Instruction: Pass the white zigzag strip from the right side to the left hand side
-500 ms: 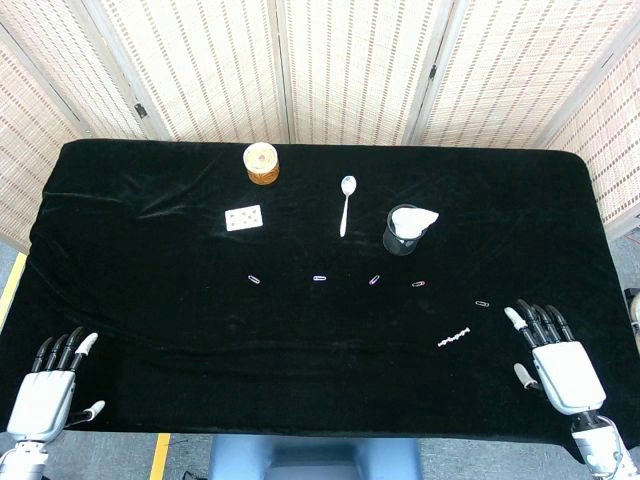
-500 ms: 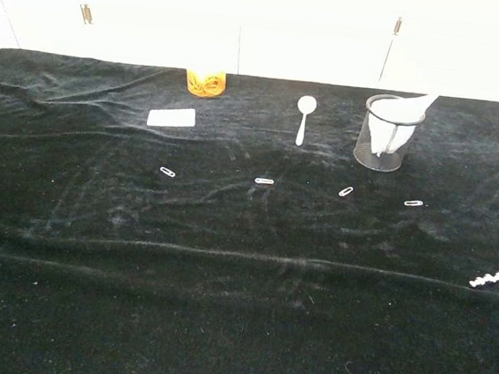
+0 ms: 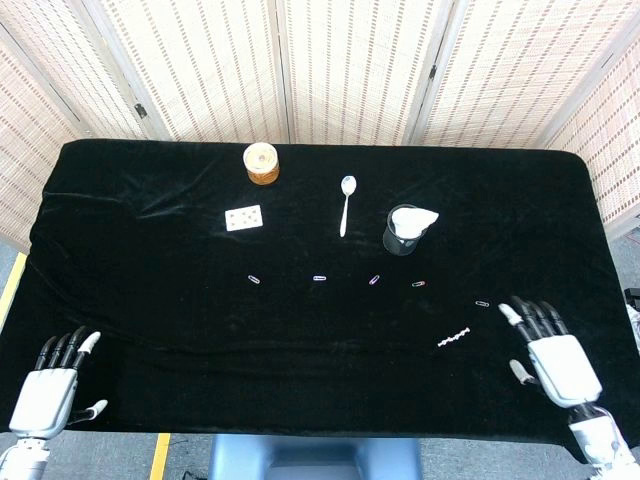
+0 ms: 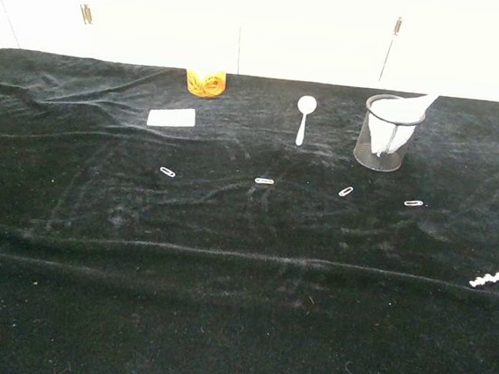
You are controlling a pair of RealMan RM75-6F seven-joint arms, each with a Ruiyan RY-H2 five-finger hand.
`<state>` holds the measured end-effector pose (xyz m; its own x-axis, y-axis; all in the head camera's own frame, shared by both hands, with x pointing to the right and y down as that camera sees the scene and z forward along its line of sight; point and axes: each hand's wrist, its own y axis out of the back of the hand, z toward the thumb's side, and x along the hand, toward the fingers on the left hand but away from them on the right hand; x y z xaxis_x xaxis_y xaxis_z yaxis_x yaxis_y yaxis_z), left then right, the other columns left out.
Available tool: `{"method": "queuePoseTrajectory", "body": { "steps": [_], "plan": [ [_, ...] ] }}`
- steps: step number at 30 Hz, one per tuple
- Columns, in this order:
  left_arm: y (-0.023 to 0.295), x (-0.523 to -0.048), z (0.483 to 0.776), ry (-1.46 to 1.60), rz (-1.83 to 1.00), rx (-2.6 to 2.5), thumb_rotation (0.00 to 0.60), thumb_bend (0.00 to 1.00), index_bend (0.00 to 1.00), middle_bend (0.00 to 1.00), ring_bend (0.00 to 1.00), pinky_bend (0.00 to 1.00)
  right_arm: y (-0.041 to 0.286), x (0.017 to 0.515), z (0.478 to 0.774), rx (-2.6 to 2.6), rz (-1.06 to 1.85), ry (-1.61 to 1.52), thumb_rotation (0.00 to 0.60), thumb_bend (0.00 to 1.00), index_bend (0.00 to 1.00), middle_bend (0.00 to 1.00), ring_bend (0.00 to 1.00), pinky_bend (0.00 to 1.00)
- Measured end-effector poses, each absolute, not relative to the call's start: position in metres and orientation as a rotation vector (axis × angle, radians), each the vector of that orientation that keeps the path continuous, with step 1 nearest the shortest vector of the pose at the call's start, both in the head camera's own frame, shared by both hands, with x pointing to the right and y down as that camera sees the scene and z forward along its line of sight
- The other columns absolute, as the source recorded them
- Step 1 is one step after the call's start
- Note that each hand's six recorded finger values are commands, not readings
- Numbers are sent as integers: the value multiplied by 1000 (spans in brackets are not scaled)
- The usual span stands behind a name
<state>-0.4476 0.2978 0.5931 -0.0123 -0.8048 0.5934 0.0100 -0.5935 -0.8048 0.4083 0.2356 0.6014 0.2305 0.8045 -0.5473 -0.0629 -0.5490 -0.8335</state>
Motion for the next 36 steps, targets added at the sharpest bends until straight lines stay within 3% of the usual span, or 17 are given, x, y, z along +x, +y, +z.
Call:
{"method": "queuePoseTrajectory", "body": {
  "steps": [4,8,22,36],
  "plan": [
    [293,-455,592,866,-1682,-1662,600,137,0,0,0,0,225,386,612,-1753,1340,-600,600,350,393,0,0,0],
    [289,-463,588,910,-1687,-1675,600,137,0,0,0,0,213,362,620,-1752,1260,-575,600,350,498,0,0,0],
    [281,-486,582,994,-1708,-1684,600,137,0,0,0,0,211,347,679,-1762,1267,-483,600,350,506,0,0,0],
    [279,-486,587,983,-1728,-1683,600,137,0,0,0,0,212,351,697,-1788,1283,-494,600,350,506,0,0,0]
  ]
}}
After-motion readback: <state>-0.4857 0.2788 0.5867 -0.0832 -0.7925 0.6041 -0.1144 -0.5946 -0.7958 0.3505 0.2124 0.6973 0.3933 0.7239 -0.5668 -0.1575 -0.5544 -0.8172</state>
